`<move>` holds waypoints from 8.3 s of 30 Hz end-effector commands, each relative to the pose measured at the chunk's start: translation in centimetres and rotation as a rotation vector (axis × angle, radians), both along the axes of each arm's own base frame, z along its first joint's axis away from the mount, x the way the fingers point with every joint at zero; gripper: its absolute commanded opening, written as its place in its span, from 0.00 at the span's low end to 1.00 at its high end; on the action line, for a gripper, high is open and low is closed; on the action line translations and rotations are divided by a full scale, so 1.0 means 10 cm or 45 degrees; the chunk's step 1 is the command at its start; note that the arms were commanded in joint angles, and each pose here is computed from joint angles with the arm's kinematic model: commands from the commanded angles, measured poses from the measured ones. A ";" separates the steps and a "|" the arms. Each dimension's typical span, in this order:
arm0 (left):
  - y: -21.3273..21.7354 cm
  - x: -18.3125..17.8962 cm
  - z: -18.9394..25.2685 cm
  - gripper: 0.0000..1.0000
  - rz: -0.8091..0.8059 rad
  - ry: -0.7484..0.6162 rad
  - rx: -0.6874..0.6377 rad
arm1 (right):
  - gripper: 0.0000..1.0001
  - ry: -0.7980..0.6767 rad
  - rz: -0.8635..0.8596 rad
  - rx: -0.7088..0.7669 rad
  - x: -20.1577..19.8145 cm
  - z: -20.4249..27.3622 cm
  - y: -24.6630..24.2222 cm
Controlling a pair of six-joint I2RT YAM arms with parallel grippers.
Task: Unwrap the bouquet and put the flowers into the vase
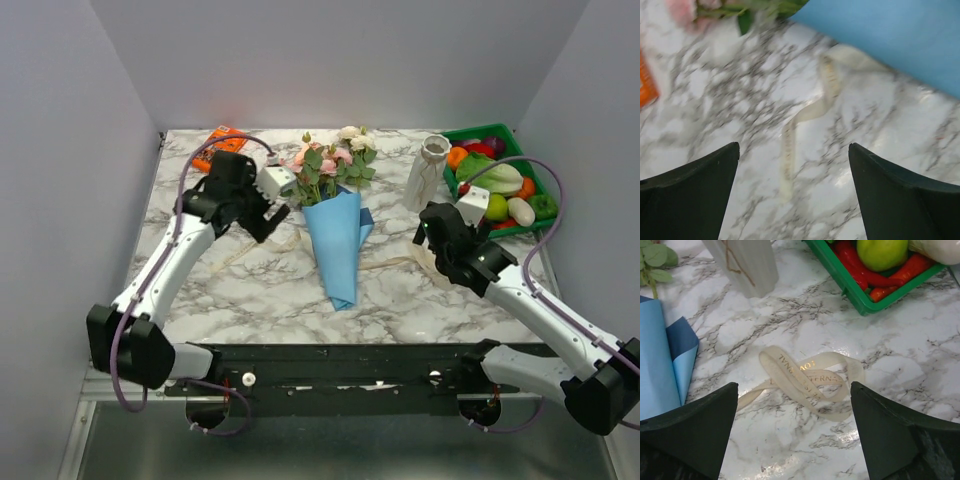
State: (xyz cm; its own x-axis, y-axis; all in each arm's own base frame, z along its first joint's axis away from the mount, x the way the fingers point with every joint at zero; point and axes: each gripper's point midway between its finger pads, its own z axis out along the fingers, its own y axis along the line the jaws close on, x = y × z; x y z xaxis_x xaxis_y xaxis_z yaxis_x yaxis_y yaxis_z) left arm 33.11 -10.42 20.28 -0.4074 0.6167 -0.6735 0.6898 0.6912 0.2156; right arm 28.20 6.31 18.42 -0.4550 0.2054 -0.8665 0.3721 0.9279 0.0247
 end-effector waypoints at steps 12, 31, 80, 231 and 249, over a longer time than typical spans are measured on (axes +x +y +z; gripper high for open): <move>-1.31 0.51 -0.71 0.99 -0.302 0.295 -0.175 | 1.00 0.028 0.472 -0.026 -0.17 -0.10 0.87; -0.32 0.26 -0.50 0.99 0.030 0.316 -0.302 | 1.00 0.141 1.178 -0.747 -0.79 -0.78 2.09; 0.23 -0.24 -0.49 0.99 0.158 0.258 -0.324 | 0.14 -0.056 0.993 -1.067 -0.53 -0.80 2.53; -1.31 0.31 -0.68 0.99 -0.051 0.583 -0.453 | 1.00 -0.527 0.008 0.511 -0.77 1.59 0.37; -1.48 0.50 -1.34 0.85 -0.084 0.776 -0.388 | 1.00 -0.707 0.218 0.541 -0.76 2.09 0.39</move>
